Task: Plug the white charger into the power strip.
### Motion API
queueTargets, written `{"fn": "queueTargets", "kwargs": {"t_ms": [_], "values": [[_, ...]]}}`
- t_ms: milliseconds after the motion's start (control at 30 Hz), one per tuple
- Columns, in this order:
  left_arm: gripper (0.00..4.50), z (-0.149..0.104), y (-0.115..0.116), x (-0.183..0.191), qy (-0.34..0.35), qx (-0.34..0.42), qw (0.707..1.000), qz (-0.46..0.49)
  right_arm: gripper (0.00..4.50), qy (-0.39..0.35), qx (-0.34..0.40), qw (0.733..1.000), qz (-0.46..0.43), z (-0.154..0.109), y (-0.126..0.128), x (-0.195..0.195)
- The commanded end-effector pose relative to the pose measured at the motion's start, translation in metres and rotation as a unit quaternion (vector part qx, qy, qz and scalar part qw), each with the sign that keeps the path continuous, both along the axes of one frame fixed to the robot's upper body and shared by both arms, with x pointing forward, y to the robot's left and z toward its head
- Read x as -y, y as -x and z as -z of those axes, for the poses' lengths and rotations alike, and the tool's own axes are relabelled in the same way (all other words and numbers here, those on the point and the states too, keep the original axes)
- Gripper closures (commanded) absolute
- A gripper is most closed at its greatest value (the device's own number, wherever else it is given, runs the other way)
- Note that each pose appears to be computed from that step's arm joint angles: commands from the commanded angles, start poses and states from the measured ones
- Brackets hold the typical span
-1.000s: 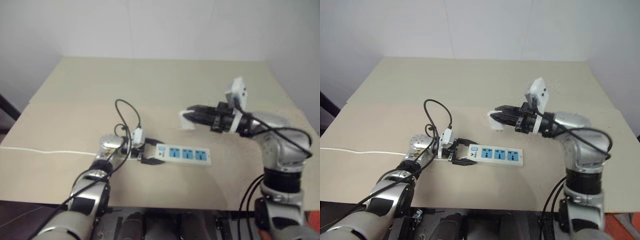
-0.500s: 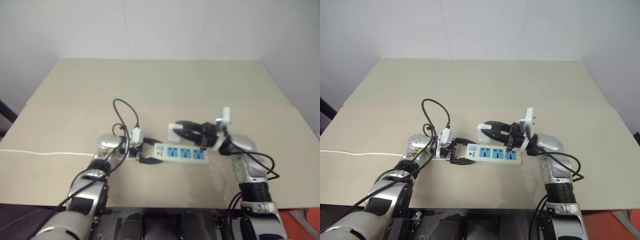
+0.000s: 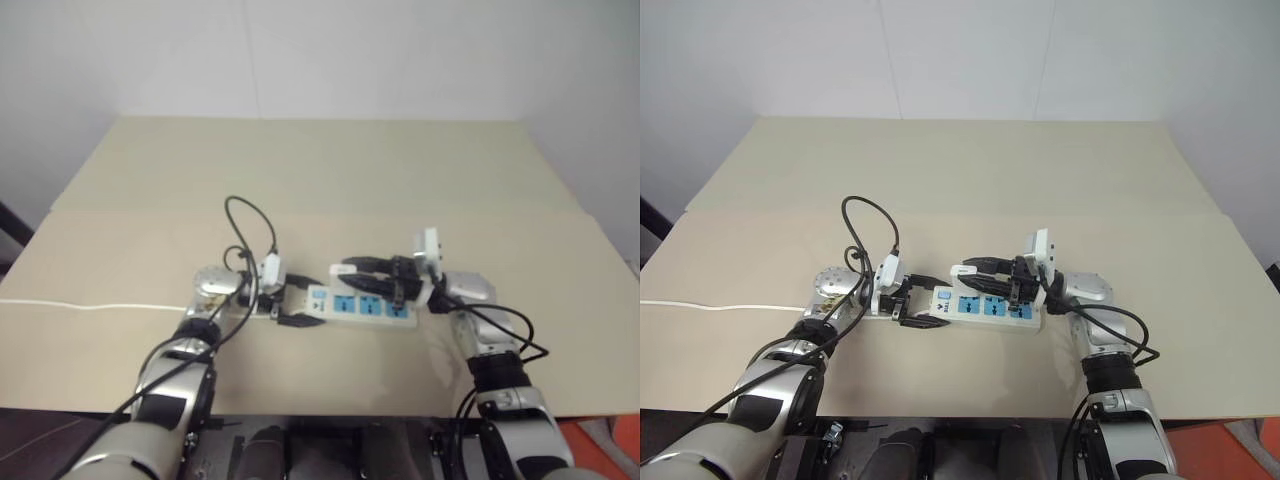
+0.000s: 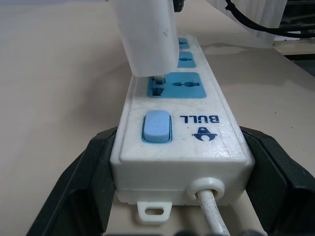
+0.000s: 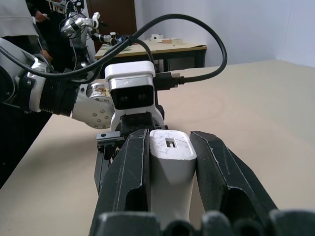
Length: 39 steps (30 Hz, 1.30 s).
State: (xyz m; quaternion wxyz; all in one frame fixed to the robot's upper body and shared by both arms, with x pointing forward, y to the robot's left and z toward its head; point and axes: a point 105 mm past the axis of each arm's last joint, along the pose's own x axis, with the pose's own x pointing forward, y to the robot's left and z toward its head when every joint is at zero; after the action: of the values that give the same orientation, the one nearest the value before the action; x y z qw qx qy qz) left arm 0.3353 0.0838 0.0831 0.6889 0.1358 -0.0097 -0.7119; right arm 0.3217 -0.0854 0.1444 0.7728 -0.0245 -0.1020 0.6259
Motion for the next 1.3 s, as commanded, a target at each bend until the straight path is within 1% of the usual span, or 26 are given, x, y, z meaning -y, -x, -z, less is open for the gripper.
{"fn": "queueTargets", "kwargs": {"t_ms": [33, 167, 367, 600, 733, 900, 1033, 1167, 1300], "values": [[1.22, -0.008, -0.003, -0.001, 0.006, 0.019, 1.000, -0.003, 3.43, 0.005, 0.023, 1.000, 0.004, -0.006, -0.001, 0.001], [1.22, -0.008, -0.003, 0.000, 0.005, 0.018, 1.000, -0.002, 3.43, 0.015, 0.022, 1.000, 0.010, 0.002, -0.002, 0.004], [1.22, -0.008, -0.002, -0.001, 0.004, 0.018, 1.000, -0.001, 3.43, 0.017, 0.023, 0.999, 0.020, 0.005, -0.004, 0.009], [1.22, -0.007, -0.001, -0.002, 0.002, 0.015, 1.000, 0.001, 3.43, 0.007, 0.021, 0.999, 0.027, 0.013, -0.005, 0.018], [1.22, -0.007, -0.001, -0.003, 0.001, 0.013, 1.000, 0.004, 3.43, 0.035, 0.021, 0.999, 0.015, 0.025, -0.004, 0.023], [1.22, -0.007, -0.001, -0.005, -0.001, 0.013, 1.000, 0.003, 3.43, 0.045, 0.023, 0.999, 0.019, 0.030, -0.007, 0.029], [1.22, -0.007, -0.001, -0.005, -0.002, 0.013, 1.000, 0.001, 3.43, 0.061, 0.023, 0.998, 0.020, 0.039, -0.007, 0.031], [1.22, -0.007, -0.001, -0.005, -0.001, 0.013, 1.000, 0.001, 3.43, 0.077, 0.022, 0.997, 0.011, 0.049, -0.002, 0.031], [1.22, -0.007, 0.000, -0.005, -0.001, 0.014, 1.000, 0.001, 3.43, 0.081, 0.031, 0.996, 0.006, 0.053, 0.002, 0.027]]}}
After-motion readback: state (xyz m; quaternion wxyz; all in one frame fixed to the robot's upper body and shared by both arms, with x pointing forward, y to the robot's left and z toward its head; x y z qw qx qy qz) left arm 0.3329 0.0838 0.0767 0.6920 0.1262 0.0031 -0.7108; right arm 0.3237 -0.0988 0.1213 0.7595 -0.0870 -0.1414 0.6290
